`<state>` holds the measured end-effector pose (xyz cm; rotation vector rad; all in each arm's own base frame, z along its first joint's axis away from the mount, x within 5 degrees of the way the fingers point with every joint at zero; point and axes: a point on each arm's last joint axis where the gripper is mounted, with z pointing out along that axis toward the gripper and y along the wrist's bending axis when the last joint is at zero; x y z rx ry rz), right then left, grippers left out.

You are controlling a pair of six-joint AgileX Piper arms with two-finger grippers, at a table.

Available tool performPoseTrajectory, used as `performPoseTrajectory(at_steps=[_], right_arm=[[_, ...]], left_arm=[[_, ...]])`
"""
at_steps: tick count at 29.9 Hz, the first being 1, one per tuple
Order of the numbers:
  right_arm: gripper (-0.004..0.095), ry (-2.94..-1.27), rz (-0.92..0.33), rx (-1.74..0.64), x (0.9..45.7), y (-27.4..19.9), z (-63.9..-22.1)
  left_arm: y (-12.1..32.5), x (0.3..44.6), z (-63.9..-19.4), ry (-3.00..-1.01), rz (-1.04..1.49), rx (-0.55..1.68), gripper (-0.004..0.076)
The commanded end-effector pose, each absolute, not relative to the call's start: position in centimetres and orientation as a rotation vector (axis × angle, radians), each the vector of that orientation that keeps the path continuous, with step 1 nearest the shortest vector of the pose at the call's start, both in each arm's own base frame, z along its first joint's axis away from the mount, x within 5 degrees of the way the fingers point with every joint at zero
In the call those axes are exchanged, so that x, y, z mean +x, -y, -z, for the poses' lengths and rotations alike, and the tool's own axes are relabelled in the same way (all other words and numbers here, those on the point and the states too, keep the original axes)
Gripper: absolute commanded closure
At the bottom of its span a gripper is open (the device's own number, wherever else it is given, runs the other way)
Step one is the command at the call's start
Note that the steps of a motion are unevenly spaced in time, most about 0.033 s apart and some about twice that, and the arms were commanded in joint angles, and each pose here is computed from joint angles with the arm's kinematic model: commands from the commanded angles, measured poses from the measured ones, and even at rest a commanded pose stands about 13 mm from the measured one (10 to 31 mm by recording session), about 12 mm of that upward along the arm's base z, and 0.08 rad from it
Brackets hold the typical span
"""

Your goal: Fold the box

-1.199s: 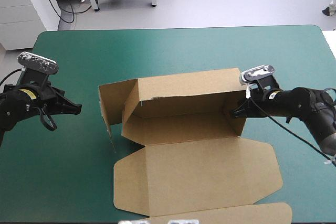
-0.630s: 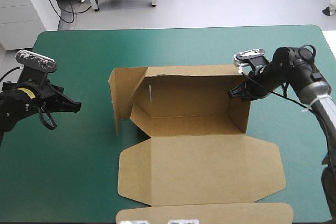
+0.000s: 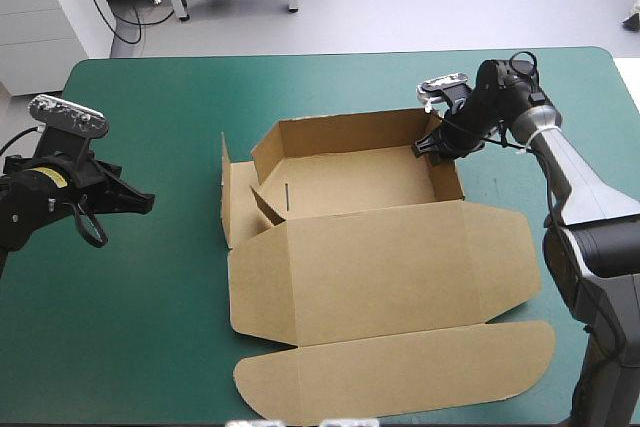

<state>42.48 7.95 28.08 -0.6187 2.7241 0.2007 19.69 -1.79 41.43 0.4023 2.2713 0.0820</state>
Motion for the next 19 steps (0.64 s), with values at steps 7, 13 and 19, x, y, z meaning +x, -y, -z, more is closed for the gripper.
performPoseTrajectory(at_steps=[7, 13, 19], right_arm=[[0.0209, -2.536, -0.178, -0.549, 41.0, -7.6, -35.6], [0.0209, -2.504, -0.154, -0.468, 39.6, -7.1, -37.8], [0.0209, -2.459, -0.155, -0.446, 38.3, -6.9, -39.8]], left_arm=[[1.8, 19.4, -42.9, -2.174, -0.078, 0.373, 0.0732], [1.8, 19.4, -42.9, -2.182, -0.077, 0.375, 0.0732], [1.8, 19.3, -42.9, -2.186, -0.077, 0.376, 0.0732]])
